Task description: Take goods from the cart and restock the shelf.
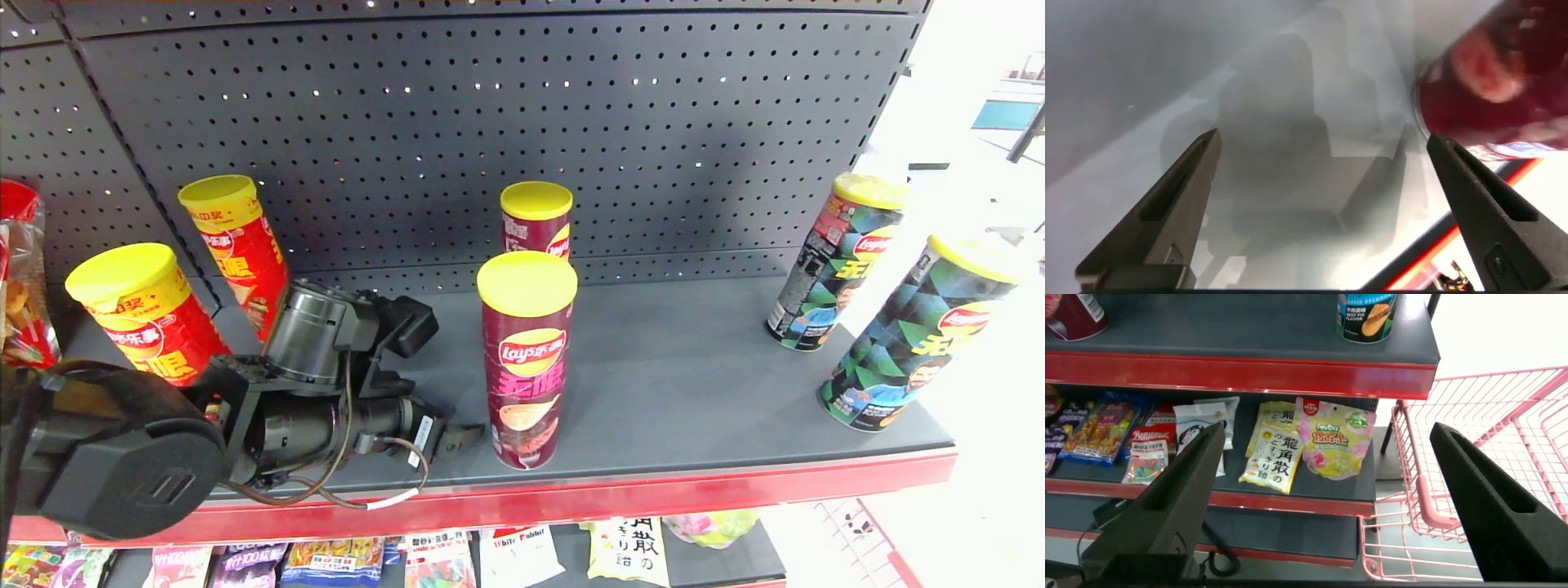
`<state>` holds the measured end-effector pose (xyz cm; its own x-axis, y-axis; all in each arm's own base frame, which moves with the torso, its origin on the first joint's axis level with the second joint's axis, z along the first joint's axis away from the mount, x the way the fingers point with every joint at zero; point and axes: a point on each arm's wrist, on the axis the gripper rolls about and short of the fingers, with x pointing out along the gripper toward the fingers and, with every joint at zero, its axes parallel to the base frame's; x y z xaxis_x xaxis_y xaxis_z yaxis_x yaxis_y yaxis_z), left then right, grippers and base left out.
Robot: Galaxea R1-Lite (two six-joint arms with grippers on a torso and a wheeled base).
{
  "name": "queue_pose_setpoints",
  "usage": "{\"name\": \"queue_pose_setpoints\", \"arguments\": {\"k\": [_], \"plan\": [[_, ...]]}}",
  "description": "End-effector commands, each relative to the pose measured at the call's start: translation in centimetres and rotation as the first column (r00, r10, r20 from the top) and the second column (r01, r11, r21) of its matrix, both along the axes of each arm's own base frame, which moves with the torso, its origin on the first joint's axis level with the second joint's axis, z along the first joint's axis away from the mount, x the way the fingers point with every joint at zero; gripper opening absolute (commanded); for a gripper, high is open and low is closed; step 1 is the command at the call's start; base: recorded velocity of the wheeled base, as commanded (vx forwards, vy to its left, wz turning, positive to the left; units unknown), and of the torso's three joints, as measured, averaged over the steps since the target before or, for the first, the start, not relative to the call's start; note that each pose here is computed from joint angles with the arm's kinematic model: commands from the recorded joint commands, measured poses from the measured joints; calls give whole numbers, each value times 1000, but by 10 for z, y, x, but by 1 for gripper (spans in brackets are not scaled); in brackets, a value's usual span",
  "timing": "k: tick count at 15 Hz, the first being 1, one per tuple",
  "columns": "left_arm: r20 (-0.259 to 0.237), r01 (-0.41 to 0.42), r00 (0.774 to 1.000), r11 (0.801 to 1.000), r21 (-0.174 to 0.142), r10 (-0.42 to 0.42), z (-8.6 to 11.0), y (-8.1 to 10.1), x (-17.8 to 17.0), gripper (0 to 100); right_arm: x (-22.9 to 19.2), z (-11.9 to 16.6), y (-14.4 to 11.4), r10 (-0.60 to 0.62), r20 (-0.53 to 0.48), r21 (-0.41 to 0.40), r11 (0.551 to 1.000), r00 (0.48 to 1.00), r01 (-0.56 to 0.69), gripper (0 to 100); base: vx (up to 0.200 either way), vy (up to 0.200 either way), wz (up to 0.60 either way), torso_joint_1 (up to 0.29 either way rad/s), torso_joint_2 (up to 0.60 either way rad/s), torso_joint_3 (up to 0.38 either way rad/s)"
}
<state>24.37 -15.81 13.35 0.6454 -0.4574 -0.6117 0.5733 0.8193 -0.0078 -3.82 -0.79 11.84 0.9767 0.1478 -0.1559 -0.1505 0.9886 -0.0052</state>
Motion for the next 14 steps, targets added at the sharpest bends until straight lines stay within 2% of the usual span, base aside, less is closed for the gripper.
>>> {"name": "queue_pose_setpoints", "arguments": {"k": [1, 14], "plan": [[3, 8, 1000, 1000, -2, -8, 1, -2, -1, 100, 0, 0, 0, 0, -1, 0, 1000, 1000, 0, 100, 0, 0, 0, 0, 0, 0], [-2, 8, 1000, 1000, -1, -8, -1, -4, 2, 100, 0, -1, 0, -1, -5, 1, 1000, 1000, 1, 100, 0, 0, 0, 0, 0, 0]]}}
